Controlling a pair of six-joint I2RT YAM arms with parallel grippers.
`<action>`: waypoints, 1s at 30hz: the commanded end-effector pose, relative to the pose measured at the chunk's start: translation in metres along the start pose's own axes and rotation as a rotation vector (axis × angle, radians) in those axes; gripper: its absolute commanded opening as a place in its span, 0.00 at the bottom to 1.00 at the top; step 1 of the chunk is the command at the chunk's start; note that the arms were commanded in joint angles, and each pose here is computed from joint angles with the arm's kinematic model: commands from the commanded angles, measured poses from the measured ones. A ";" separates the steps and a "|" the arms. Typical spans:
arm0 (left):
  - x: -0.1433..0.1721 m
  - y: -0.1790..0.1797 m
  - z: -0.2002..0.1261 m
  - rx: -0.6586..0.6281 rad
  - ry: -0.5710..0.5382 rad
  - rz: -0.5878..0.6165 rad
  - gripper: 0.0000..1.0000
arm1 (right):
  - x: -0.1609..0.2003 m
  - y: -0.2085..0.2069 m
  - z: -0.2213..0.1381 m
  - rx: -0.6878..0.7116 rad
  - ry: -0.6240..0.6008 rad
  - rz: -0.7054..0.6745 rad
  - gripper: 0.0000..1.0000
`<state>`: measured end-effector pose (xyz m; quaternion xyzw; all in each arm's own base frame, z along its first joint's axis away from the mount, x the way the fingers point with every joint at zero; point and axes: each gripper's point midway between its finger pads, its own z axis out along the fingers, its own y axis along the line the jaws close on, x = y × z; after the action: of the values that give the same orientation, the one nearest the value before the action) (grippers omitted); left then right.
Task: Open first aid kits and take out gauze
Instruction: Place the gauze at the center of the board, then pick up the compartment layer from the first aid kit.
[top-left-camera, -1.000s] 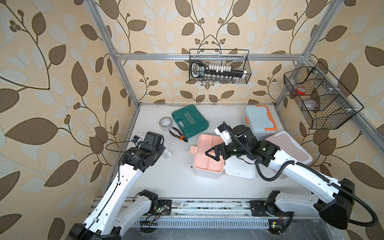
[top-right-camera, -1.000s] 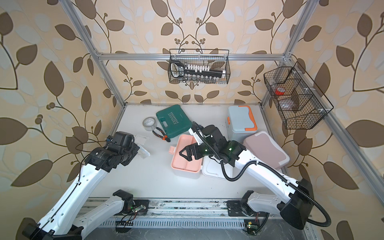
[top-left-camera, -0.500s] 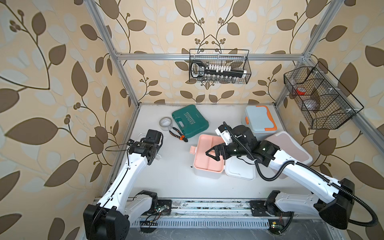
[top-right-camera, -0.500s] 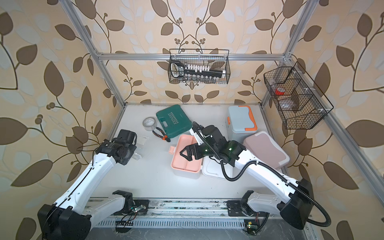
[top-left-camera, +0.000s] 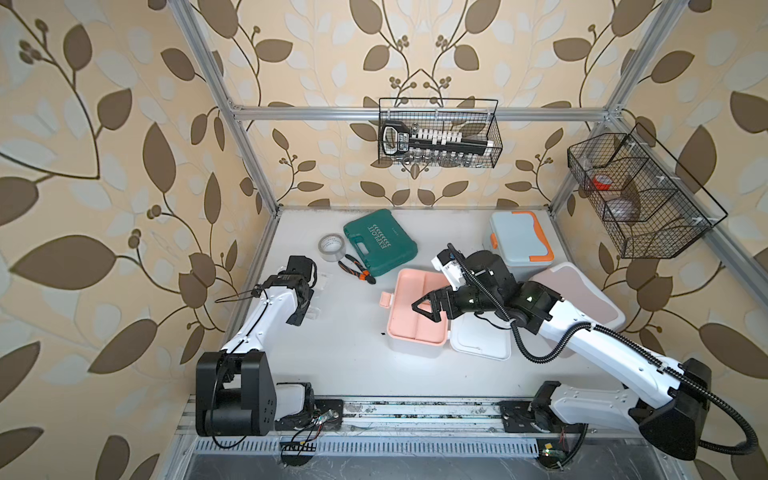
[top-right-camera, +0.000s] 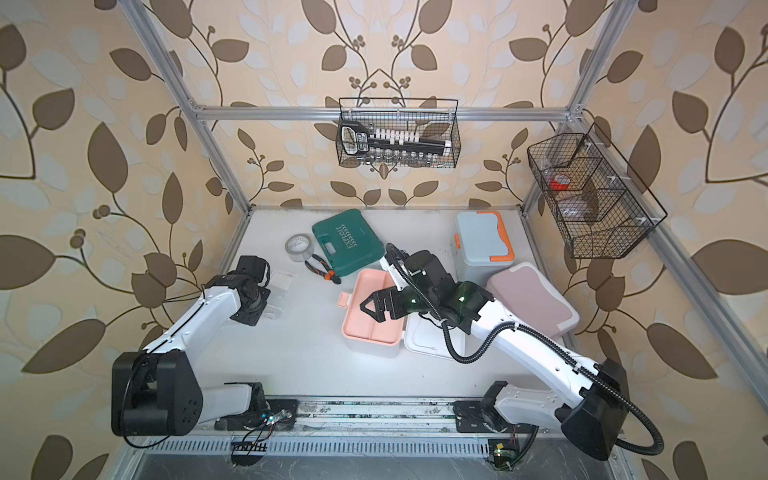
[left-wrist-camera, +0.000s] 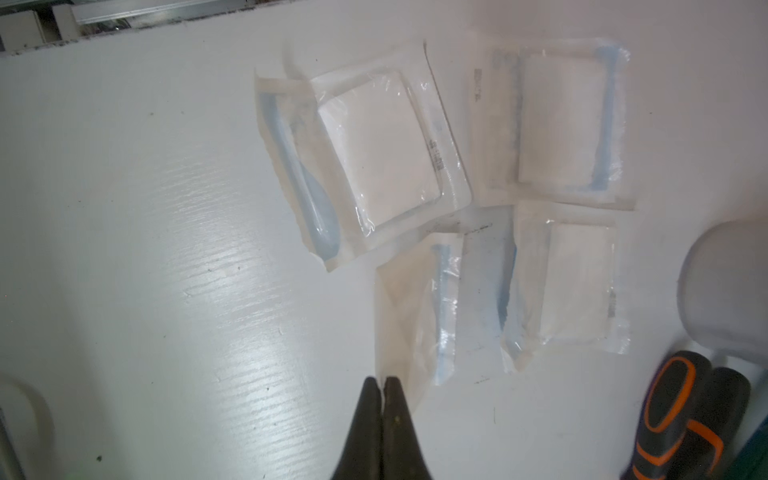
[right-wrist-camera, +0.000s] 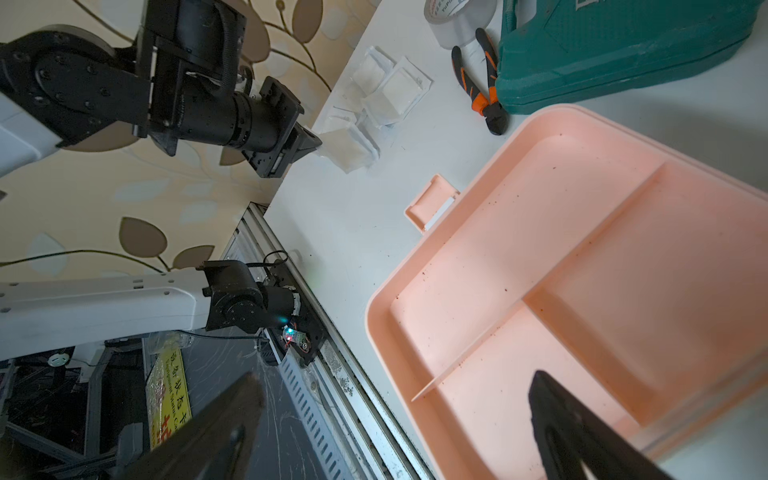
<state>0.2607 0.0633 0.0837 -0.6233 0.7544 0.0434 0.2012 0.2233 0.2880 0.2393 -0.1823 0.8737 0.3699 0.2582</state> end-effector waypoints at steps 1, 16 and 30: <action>0.002 -0.004 0.009 -0.003 0.023 -0.027 0.00 | -0.003 0.006 -0.010 -0.005 -0.017 -0.003 1.00; 0.012 0.015 -0.028 0.036 0.113 0.055 0.72 | -0.003 -0.008 -0.002 0.058 -0.016 0.005 1.00; 0.069 -0.055 -0.141 0.440 0.125 0.564 0.99 | -0.025 -0.058 0.033 0.272 -0.030 0.083 1.00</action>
<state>0.2657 -0.0379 0.1847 -0.4049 0.8722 -0.0986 0.2560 0.2642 0.2838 0.1984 -0.1336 0.9141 0.2838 0.2567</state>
